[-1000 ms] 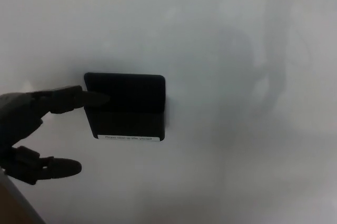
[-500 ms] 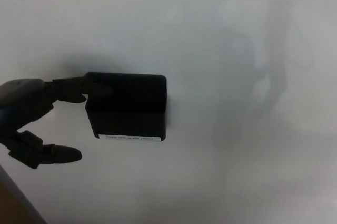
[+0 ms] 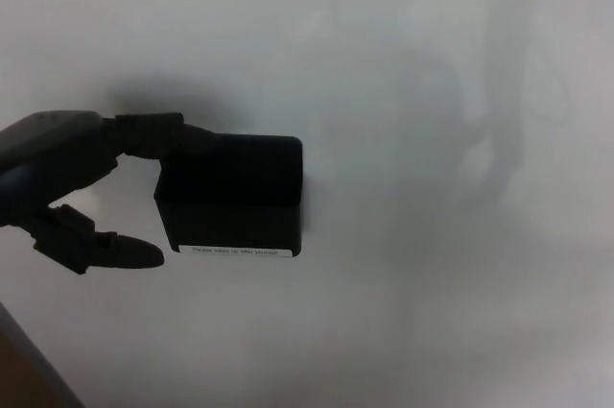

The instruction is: A magnetic marker holder is on the left hand side of the white board, the robot put the index and middle finger into the opening of the container and pull off the magnetic holder and hand it to a human on the left hand side.

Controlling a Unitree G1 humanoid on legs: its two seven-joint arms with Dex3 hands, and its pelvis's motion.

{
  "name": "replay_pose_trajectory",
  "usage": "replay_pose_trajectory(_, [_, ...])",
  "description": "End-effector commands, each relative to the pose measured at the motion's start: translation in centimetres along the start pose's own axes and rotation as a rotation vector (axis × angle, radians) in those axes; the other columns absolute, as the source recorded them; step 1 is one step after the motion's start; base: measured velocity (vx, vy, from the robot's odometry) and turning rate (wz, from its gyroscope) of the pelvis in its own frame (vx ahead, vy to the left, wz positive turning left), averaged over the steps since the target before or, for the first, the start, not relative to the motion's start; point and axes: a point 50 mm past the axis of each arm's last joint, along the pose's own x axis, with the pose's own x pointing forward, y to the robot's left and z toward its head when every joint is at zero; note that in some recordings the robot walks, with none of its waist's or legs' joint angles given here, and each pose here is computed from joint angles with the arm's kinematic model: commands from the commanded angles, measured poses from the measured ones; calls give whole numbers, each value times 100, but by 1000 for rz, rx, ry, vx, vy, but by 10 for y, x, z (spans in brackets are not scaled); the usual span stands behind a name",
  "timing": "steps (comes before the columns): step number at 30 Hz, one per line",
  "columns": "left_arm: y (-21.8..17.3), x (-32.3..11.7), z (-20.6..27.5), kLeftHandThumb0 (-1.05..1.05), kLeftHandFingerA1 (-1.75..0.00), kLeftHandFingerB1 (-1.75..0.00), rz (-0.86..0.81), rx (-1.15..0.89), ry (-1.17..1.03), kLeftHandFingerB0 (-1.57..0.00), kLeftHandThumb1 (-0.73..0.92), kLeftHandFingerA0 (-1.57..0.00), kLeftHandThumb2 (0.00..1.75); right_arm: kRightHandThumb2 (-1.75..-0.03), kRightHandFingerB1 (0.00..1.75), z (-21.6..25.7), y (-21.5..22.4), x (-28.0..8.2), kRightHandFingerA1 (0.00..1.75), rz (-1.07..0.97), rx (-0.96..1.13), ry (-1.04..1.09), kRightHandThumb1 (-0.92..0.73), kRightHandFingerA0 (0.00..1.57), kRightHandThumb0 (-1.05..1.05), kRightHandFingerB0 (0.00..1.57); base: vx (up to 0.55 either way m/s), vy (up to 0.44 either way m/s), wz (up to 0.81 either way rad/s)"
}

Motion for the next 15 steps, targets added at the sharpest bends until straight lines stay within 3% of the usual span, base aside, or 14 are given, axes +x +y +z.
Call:
replay_pose_trajectory(1, [3, 4, -3, -69, -45, -40, -13, 3, 39, -25, 45, -31, 76, -62, 37, 1, -7, 1, 47, -14, -32, -14, -73, 67, -54, 41, 0, 0, 0])
replay_pose_trajectory(2, [2, 5, -4, -70, -45, -40, -19, 8, 43, -25, 46, -32, 77, -89, 50, 0, -7, 0, 60, -13, -34, -13, -59, 60, -58, 36, 0, 0, 0])
replay_pose_trajectory(8, [-3, 8, -11, -71, -45, -39, -43, 7, 81, -24, 47, -31, 77, -89, 51, 0, -6, -1, 60, -5, -53, -15, -60, 60, -58, 36, 0, 0, 0])
replay_pose_trajectory(9, [-3, 9, -12, -64, -36, -30, -44, 1, 87, -28, 56, -35, 57, -88, 51, -1, -6, -1, 60, -7, -51, -15, -59, 60, -58, 37, 0, 0, 0])
replay_pose_trajectory(15, [-6, 13, -19, -66, -35, -30, -45, -23, 113, -28, 56, -34, 58, -89, 51, 0, -6, -1, 60, -9, -46, -18, -59, 60, -58, 37, 0, 0, 0])
